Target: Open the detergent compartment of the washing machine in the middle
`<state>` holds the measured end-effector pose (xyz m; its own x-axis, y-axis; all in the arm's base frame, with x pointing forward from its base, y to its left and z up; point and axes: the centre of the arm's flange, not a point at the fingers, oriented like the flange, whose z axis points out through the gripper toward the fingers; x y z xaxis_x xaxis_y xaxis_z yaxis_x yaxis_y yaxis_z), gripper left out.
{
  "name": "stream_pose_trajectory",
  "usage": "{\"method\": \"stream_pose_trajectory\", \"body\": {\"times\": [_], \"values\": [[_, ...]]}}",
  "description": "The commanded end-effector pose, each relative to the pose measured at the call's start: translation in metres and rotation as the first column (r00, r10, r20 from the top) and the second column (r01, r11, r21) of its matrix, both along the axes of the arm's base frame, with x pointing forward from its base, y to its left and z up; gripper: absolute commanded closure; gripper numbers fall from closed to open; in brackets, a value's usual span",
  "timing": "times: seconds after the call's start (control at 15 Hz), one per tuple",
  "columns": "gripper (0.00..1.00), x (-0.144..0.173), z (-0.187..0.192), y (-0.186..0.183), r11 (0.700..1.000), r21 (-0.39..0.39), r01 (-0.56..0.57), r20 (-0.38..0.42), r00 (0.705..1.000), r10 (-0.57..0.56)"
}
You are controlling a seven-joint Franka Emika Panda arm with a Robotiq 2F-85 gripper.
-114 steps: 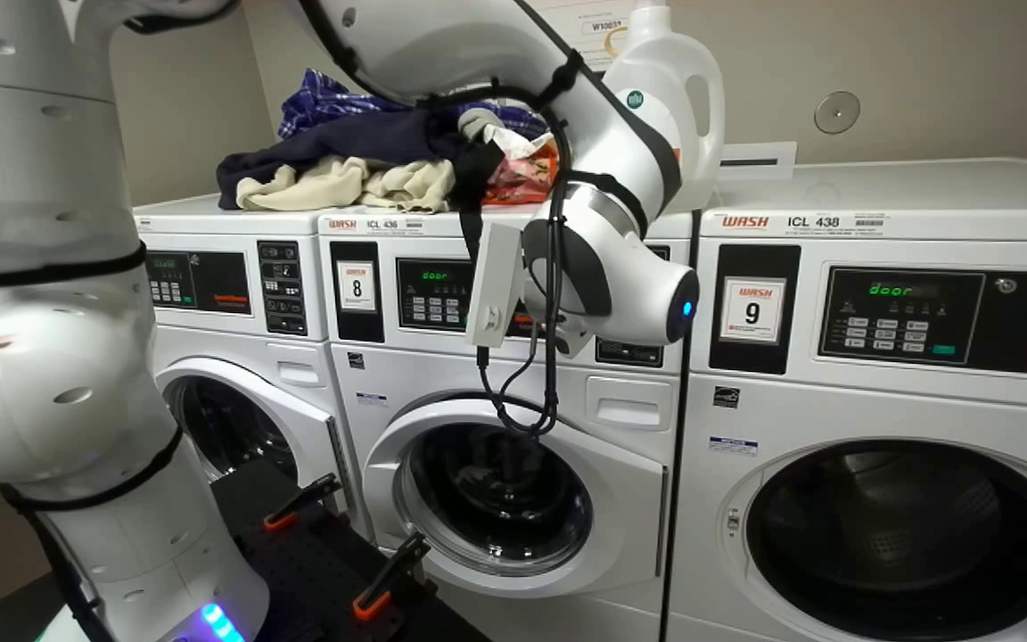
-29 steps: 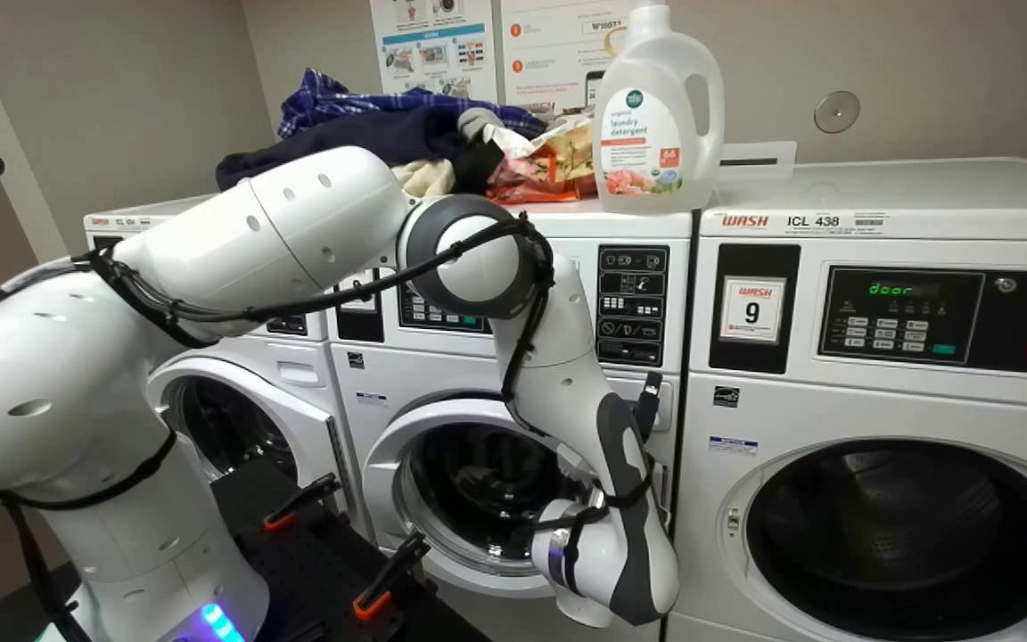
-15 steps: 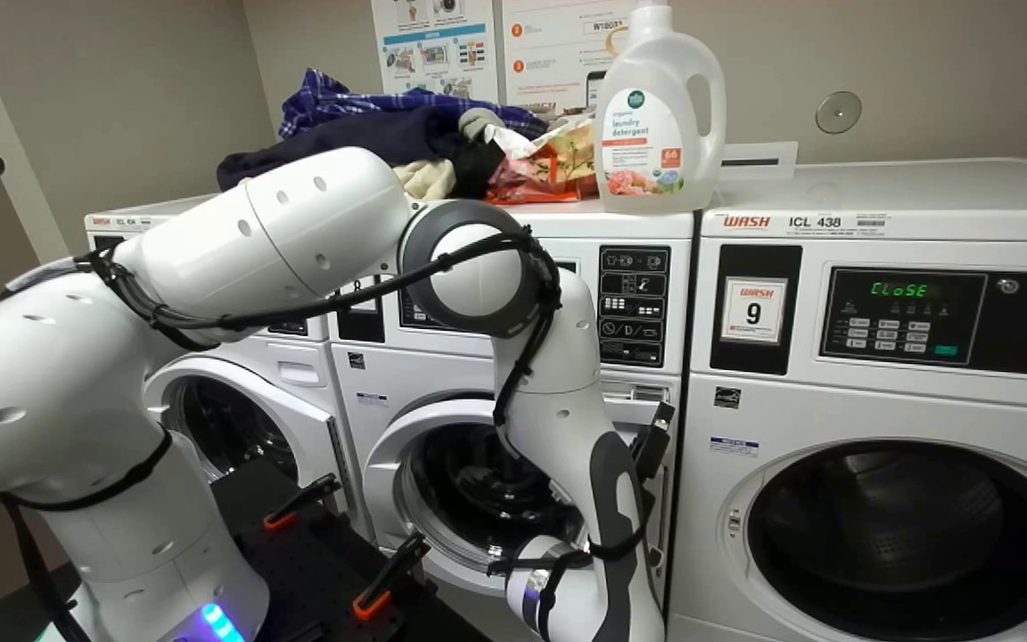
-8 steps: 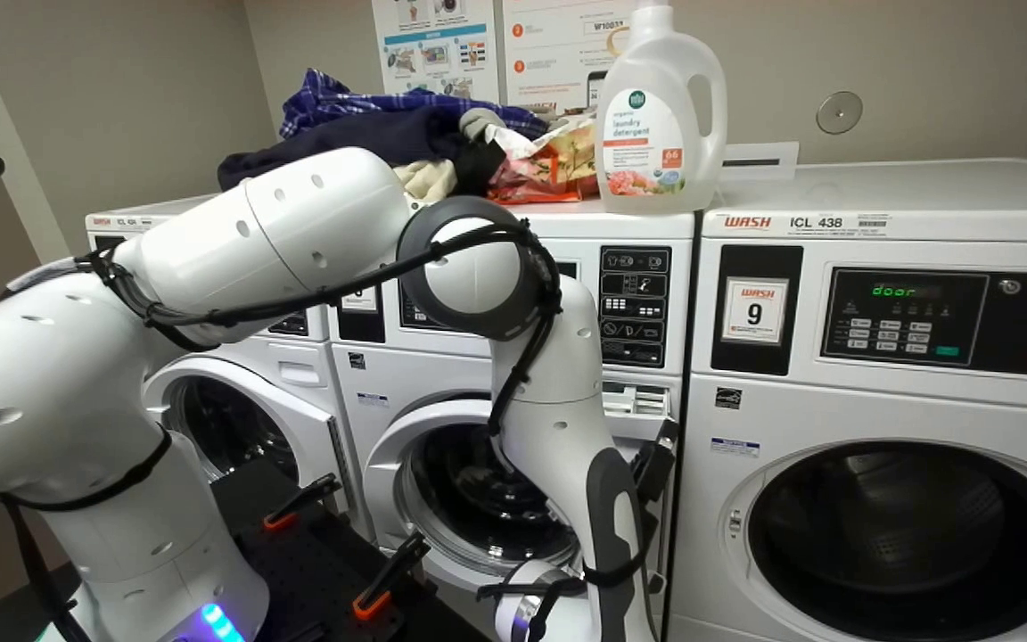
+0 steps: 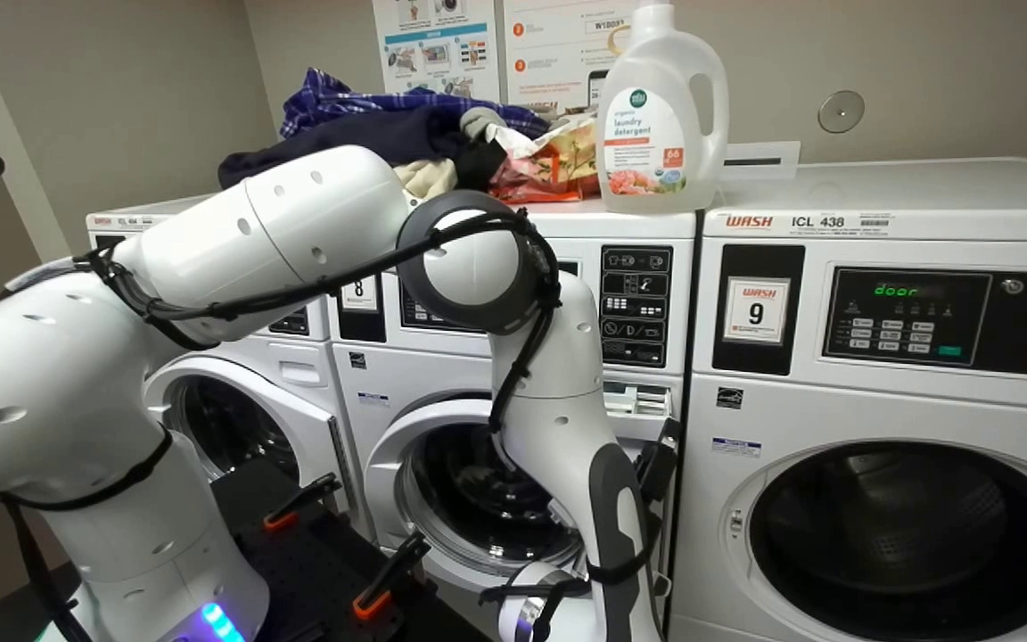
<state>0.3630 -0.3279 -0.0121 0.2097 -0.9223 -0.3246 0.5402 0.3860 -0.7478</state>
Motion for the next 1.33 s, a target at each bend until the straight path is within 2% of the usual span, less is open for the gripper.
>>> {"method": "stream_pose_trajectory", "body": {"times": [0.0,0.27,0.53,0.93,1.27], "values": [[0.00,-0.021,0.036,-0.056,0.995,0.034,0.091,0.057,0.994,-0.093],[0.00,-0.025,0.034,-0.063,0.991,0.106,0.087,0.048,0.995,-0.092],[0.00,-0.026,0.036,-0.063,0.989,0.111,0.096,0.042,0.994,-0.101],[0.00,-0.019,0.048,-0.058,0.996,0.023,0.085,0.062,0.994,-0.086],[0.00,-0.015,0.059,-0.058,0.994,-0.104,0.043,0.044,0.998,-0.038]]}}
